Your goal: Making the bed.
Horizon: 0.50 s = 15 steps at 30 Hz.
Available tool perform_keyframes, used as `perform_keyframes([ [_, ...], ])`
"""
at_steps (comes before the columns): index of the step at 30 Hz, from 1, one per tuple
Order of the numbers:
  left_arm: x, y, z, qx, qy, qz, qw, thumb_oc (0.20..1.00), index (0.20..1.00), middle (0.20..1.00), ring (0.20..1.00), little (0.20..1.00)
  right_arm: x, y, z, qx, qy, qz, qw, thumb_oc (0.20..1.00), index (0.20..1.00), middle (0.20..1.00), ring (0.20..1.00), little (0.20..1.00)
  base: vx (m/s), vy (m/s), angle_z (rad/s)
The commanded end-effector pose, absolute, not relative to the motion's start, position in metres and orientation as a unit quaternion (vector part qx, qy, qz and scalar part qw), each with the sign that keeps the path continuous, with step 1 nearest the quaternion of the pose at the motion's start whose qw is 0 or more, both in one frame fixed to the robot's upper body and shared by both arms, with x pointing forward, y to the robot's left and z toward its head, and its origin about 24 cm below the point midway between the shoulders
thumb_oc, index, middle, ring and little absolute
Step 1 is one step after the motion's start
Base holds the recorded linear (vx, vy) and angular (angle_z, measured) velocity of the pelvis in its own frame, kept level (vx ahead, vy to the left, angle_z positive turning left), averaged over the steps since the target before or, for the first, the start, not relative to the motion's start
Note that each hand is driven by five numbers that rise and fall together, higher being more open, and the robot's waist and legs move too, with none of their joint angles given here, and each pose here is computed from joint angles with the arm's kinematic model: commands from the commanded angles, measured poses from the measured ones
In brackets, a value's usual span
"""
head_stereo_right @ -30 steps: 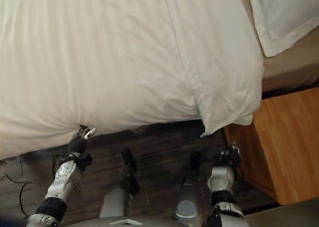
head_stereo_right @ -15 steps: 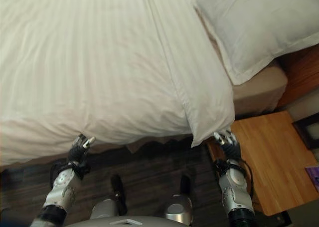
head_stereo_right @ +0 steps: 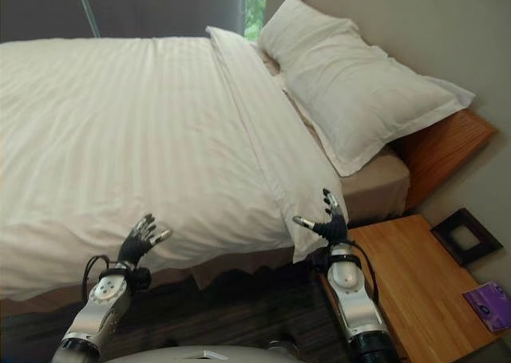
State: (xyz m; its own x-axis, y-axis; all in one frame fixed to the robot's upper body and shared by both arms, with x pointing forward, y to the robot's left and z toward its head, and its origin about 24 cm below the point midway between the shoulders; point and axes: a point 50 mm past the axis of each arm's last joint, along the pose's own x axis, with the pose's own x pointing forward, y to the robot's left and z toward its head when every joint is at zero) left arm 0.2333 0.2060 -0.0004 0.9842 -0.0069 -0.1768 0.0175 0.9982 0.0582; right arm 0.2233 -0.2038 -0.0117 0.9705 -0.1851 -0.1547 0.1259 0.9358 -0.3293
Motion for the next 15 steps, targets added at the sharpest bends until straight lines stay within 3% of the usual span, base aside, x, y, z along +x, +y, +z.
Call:
perform_keyframes([
  [1, 0.252, 0.169, 0.042, -0.01, -0.027, -0.091, 0.995, 1.0, 1.0, 1.0, 1.0, 1.0, 0.241, -0.191, 0.013, -0.159, 0.022, -0.068, 0.985, 1.0, 1.0, 1.0, 1.0, 1.0, -0.02, 0.017, -0.08],
  [5, 0.253, 0.16, 0.053, -0.055, -0.054, -0.093, 0.993, 1.0, 1.0, 1.0, 1.0, 1.0, 0.241, -0.176, 0.007, -0.146, 0.032, -0.051, 0.988, 1.0, 1.0, 1.0, 1.0, 1.0, 0.01, 0.021, -0.06],
  [10, 0.25, 0.186, 0.046, -0.01, -0.044, -0.004, 0.999, 1.0, 1.0, 1.0, 1.0, 1.0, 0.245, -0.164, 0.014, -0.128, 0.016, -0.028, 0.991, 1.0, 1.0, 1.0, 1.0, 1.0, -0.03, -0.007, 0.03],
  [12, 0.252, 0.211, 0.046, 0.075, -0.043, 0.059, 0.995, 1.0, 1.0, 1.0, 1.0, 1.0, 0.253, -0.162, 0.033, -0.138, -0.027, -0.015, 0.99, 1.0, 1.0, 1.0, 1.0, 1.0, -0.17, -0.053, 0.07],
  [15, 0.258, 0.221, 0.049, 0.079, -0.047, 0.092, 0.992, 1.0, 1.0, 1.0, 1.0, 1.0, 0.265, -0.161, 0.057, -0.149, -0.078, -0.004, 0.986, 1.0, 1.0, 1.0, 1.0, 1.0, -0.13, -0.093, 0.67],
])
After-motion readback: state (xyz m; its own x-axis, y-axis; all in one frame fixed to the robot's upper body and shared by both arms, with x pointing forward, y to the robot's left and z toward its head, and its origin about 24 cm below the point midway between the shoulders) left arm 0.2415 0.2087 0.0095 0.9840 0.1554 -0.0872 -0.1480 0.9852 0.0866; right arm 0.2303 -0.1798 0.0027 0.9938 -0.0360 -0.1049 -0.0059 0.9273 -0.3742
